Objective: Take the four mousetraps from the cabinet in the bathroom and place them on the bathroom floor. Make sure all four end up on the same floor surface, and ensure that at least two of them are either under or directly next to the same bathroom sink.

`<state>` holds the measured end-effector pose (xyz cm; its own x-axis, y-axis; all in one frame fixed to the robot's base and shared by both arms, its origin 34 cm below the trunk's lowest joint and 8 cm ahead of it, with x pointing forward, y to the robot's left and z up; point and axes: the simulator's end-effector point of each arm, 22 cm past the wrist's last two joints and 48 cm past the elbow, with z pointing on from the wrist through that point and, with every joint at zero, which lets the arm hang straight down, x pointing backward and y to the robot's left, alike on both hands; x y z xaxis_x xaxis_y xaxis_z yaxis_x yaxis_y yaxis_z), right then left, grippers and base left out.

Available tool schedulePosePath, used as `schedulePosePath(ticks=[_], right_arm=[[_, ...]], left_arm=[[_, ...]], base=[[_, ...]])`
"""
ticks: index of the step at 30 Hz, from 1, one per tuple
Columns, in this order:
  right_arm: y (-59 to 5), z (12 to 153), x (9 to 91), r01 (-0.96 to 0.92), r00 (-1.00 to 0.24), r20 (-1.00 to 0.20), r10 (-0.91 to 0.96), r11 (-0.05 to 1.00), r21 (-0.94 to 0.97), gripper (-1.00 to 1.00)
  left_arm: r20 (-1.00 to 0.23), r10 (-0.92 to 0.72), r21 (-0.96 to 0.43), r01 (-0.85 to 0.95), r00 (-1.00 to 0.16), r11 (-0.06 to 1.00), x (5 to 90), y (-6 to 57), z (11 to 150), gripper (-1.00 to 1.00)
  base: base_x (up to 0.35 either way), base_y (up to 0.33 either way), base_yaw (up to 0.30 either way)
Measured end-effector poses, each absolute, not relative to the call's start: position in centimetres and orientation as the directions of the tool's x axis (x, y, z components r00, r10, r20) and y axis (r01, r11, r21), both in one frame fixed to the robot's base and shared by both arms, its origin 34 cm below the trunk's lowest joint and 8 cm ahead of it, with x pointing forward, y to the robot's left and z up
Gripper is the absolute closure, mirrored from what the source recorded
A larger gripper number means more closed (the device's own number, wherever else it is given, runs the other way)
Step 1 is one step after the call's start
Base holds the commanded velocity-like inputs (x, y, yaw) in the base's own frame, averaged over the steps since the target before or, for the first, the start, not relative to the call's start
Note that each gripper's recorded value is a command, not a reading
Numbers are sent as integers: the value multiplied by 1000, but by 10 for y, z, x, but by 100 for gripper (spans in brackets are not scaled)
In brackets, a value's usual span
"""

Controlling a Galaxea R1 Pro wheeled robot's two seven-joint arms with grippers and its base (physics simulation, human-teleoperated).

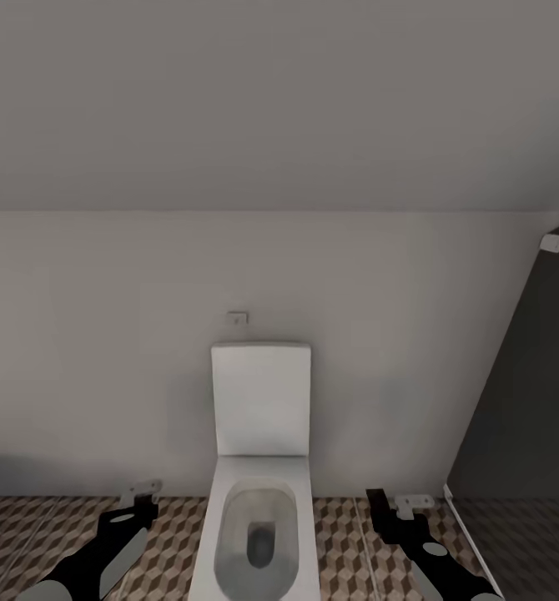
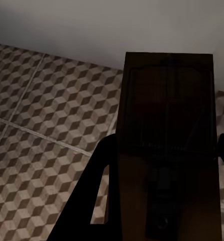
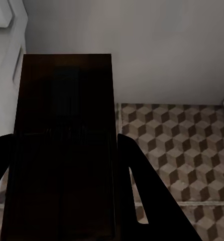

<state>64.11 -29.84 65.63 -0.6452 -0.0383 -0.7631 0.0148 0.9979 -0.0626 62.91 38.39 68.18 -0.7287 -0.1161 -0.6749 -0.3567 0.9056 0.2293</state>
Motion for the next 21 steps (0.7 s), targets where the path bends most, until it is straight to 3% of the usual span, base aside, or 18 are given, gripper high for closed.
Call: schedulePosePath(ticks=[10,21], right_arm=[[-298,641,641,14,-645,-763,-39,998,-63,100],[-299,623,641,17,-645,-763,-36,998,-61,100]], left_arm=[[-619,-112,236,-320,-777,917,606,399,639,100],[-682,-108,205,-331,-724,921,615,410,628,100]], base=[[0,0,0],[0,0,0]])
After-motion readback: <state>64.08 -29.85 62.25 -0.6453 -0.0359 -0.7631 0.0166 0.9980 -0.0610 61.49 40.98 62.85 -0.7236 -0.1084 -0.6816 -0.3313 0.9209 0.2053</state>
